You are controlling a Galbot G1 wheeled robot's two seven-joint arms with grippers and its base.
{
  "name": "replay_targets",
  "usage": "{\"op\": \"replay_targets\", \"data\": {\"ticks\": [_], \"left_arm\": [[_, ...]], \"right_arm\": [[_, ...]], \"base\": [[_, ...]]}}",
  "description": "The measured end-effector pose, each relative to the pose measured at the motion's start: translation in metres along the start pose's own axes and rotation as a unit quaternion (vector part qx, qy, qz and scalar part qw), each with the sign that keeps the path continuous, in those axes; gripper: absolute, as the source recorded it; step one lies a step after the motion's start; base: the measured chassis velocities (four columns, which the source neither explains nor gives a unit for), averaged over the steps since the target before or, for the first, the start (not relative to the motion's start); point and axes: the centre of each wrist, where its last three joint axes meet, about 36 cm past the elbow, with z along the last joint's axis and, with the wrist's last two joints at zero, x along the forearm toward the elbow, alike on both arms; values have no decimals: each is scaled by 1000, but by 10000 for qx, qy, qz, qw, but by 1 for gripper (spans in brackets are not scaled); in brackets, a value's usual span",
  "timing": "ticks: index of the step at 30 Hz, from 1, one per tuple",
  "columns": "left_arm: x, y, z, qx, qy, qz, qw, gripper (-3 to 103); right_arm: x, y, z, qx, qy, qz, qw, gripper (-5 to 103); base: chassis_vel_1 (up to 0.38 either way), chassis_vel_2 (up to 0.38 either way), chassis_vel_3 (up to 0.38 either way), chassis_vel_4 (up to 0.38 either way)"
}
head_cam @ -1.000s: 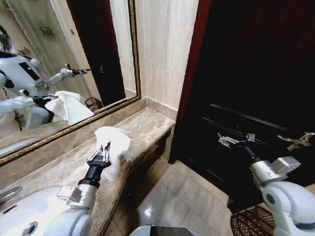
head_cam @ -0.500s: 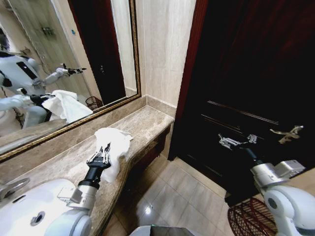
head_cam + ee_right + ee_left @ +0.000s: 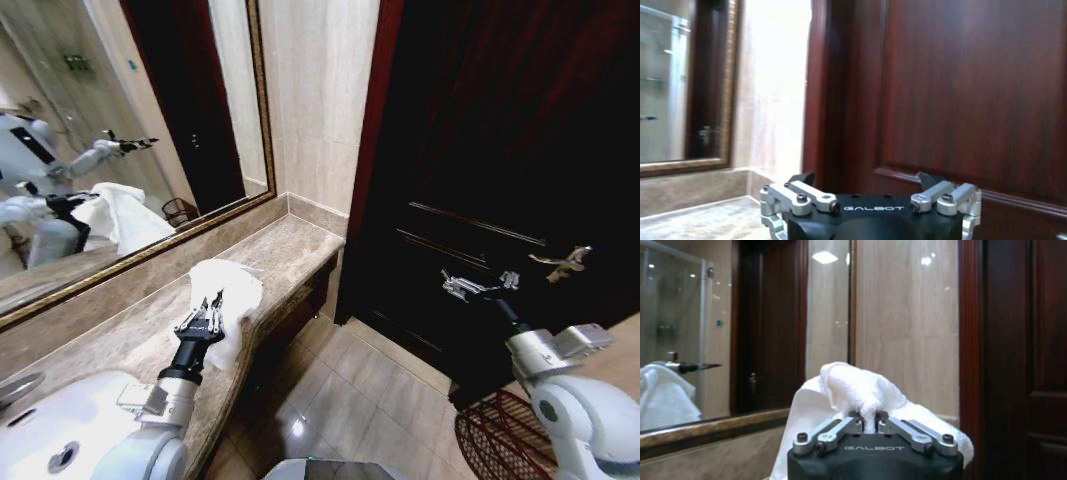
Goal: Discard the used towel into the hamper.
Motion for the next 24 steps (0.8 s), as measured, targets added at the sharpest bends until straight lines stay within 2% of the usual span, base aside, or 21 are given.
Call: {"op": "replay_targets", "data": {"ticks": [5, 12, 18, 24], "left_arm": [[-3, 1, -2, 103, 4, 108, 9999, 7], [-12, 3, -6, 160, -62, 449, 9988, 7], [-20, 10, 6, 288, -61, 691, 9972, 7], [-28, 16, 17, 317, -164, 735, 9967, 7]], "right_arm": [[0, -8, 5, -26, 21, 162, 9999, 100], [2, -13, 6, -87, -3, 369, 9993, 100], [10, -7, 5, -120, -10, 562, 9983, 100], [19, 6, 9, -252, 2, 754, 9968, 100]], "base": [[-102, -80, -97, -85], [-109, -109, -114, -111], [-129, -118, -126, -130], [-55, -52, -51, -39]]}}
